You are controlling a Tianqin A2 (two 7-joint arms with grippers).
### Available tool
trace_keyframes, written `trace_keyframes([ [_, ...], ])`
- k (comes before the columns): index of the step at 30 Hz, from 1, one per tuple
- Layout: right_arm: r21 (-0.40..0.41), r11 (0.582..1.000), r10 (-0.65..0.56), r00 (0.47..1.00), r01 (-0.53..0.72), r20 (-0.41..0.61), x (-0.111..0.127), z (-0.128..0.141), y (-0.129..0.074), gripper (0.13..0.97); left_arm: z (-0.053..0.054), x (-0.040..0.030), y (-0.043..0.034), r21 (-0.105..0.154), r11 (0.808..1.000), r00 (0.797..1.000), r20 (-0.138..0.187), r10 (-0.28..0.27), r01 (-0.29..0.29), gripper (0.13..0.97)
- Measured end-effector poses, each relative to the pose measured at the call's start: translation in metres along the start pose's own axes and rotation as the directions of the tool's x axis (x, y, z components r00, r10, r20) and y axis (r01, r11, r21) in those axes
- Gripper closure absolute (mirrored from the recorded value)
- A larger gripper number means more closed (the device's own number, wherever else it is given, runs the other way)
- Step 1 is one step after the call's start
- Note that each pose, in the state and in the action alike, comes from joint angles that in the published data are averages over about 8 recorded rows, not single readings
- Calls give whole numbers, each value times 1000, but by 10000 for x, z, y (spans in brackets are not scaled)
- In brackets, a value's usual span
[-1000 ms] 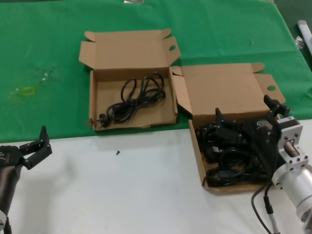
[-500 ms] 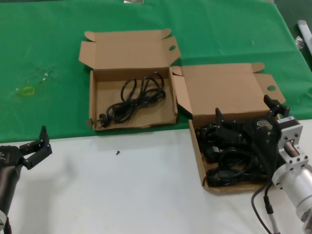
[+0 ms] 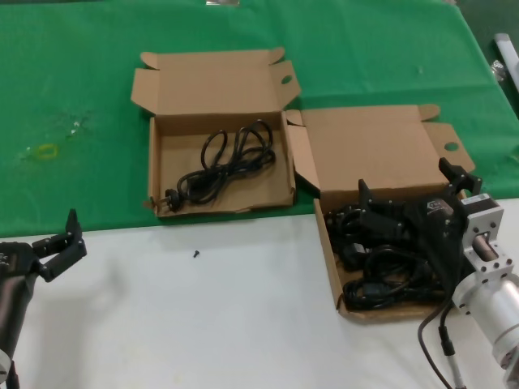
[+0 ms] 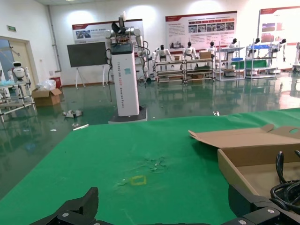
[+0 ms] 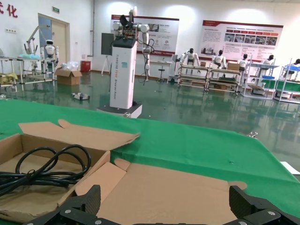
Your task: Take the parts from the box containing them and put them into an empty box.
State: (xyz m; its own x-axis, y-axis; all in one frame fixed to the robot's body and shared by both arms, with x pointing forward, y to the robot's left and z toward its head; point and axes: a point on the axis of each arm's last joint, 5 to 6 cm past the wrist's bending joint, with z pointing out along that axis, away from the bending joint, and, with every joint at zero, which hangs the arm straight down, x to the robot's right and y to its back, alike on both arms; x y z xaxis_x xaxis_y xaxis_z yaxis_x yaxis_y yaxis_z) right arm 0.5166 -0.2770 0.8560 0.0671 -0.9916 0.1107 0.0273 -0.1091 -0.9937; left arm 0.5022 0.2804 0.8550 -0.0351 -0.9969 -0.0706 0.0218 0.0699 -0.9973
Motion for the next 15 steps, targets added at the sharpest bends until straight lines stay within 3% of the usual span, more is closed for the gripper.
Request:
trace_keyframes([
  [15, 0, 1000, 0, 1000, 0, 0, 0, 0, 0, 130, 0, 0, 0, 0, 1000, 1000, 0, 0, 0, 132],
])
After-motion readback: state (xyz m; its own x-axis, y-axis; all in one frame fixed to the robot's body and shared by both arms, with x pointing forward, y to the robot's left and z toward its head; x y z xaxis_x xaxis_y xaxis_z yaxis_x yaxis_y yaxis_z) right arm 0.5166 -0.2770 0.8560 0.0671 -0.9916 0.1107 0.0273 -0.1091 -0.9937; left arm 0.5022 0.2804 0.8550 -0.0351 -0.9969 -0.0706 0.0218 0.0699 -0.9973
